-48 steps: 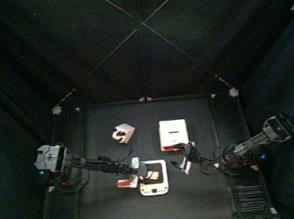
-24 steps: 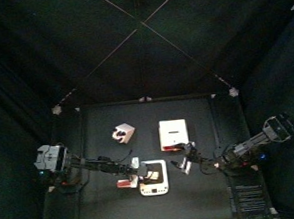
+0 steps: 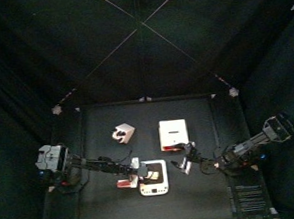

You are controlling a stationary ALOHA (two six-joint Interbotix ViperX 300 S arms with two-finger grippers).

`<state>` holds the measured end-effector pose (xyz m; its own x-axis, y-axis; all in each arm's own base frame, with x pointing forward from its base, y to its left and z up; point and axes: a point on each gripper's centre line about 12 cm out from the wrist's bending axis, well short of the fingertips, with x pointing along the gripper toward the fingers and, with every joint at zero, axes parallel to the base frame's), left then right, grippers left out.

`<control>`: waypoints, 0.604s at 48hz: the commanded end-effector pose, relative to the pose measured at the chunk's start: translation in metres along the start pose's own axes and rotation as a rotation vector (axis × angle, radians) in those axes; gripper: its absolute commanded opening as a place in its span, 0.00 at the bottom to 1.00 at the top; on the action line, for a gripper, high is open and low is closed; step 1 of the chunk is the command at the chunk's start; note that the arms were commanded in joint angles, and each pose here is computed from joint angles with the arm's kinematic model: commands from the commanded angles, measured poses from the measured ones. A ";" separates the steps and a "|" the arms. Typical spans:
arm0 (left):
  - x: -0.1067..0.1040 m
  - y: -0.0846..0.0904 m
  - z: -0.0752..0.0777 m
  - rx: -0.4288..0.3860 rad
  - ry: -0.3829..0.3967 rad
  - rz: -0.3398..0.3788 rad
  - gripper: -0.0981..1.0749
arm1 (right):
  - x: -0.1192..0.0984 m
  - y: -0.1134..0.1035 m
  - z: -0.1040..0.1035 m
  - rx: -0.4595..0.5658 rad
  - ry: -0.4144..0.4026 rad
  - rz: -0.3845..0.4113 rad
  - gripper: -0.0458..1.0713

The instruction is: Grab egg sushi

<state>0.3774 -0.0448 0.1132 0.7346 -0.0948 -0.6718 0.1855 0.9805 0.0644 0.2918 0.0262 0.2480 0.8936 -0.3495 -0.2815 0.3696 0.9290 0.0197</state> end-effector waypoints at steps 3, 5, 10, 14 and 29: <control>-0.002 0.002 0.011 0.002 -0.032 0.004 0.88 | -0.003 -0.002 0.008 0.018 -0.022 0.000 0.94; -0.002 0.002 0.011 0.002 -0.030 0.004 0.88 | -0.003 -0.002 0.007 0.016 -0.020 -0.001 0.94; -0.001 0.002 0.010 0.004 -0.029 0.003 0.88 | -0.003 -0.002 0.007 0.018 -0.020 -0.001 0.94; 0.000 0.001 0.009 0.004 -0.026 0.003 0.88 | -0.003 -0.002 0.007 0.018 -0.020 -0.001 0.94; 0.000 0.001 0.010 0.007 -0.026 0.003 0.87 | -0.002 -0.002 0.007 0.016 -0.020 -0.002 0.94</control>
<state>0.3772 -0.0448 0.1107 0.7295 -0.0941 -0.6775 0.1859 0.9805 0.0640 0.2912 0.0251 0.2467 0.8910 -0.3532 -0.2854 0.3739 0.9273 0.0197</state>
